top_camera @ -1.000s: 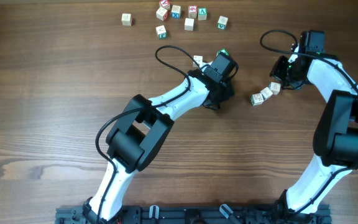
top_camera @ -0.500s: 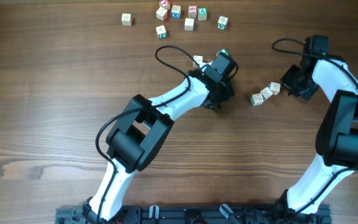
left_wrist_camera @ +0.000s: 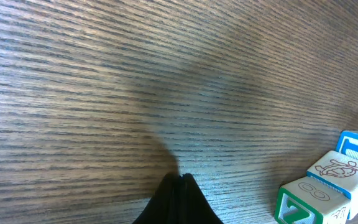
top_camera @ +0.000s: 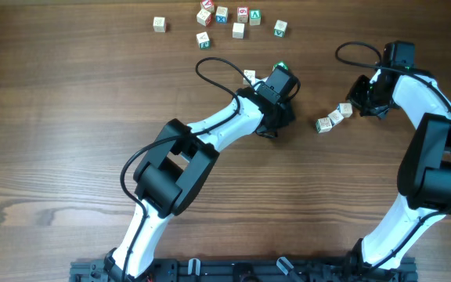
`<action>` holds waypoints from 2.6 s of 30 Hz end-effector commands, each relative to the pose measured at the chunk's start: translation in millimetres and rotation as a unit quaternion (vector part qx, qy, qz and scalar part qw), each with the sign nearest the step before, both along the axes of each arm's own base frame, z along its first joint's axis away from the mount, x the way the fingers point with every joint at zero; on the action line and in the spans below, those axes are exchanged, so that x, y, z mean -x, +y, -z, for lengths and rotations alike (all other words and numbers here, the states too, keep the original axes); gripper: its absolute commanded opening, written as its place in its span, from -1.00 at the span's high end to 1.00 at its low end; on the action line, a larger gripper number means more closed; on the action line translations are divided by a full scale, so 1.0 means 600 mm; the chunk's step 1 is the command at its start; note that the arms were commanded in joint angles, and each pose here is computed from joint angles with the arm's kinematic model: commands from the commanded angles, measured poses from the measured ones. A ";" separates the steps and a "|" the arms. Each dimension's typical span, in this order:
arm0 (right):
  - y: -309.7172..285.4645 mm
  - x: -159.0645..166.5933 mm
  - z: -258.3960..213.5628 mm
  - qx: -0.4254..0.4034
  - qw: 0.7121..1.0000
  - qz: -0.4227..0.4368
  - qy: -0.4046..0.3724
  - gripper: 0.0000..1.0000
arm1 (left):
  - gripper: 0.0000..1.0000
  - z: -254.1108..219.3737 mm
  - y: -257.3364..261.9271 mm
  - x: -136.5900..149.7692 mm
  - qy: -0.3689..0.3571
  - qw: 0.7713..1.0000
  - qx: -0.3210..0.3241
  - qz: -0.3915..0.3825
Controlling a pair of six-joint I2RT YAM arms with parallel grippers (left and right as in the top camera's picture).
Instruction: Form a horizontal line
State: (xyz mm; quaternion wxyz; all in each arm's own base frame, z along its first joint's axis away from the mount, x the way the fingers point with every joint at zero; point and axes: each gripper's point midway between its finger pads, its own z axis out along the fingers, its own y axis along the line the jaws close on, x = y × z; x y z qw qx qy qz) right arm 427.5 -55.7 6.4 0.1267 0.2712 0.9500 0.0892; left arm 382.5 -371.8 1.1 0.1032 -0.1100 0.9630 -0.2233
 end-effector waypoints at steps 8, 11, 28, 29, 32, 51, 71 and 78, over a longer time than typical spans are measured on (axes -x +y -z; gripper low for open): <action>0.013 -0.014 -0.012 -0.012 0.999 -0.040 -0.022 0.91 | 0.92 0.046 0.042 0.008 0.017 0.999 -0.047 -0.020; -0.015 -0.034 -0.016 0.030 0.999 -0.014 -0.042 0.91 | 0.92 0.046 0.042 0.008 0.017 0.999 -0.047 -0.020; 0.068 -0.045 -0.032 -0.091 0.987 -0.095 -0.088 0.92 | 0.92 0.051 0.059 0.008 0.027 0.996 -0.064 -0.063; 0.068 -0.041 -0.031 -0.090 0.987 -0.100 -0.086 0.91 | 0.92 0.051 0.060 0.007 0.028 0.996 -0.064 -0.064; 0.070 -0.034 -0.028 -0.093 0.988 -0.099 -0.076 0.91 | 0.92 0.051 0.061 0.008 0.029 0.995 -0.065 -0.063; 0.076 -0.001 -0.017 -0.105 0.989 -0.094 -0.032 0.92 | 0.92 0.052 0.063 0.008 0.028 0.995 -0.069 -0.065; -0.009 -0.048 -0.039 -0.083 0.993 0.034 -0.071 0.91 | 0.92 0.052 0.064 0.006 0.025 0.995 -0.071 -0.066; -0.042 0.010 -0.012 -0.037 0.997 0.067 0.006 0.91 | 0.92 0.052 0.065 0.007 0.026 0.995 -0.071 -0.066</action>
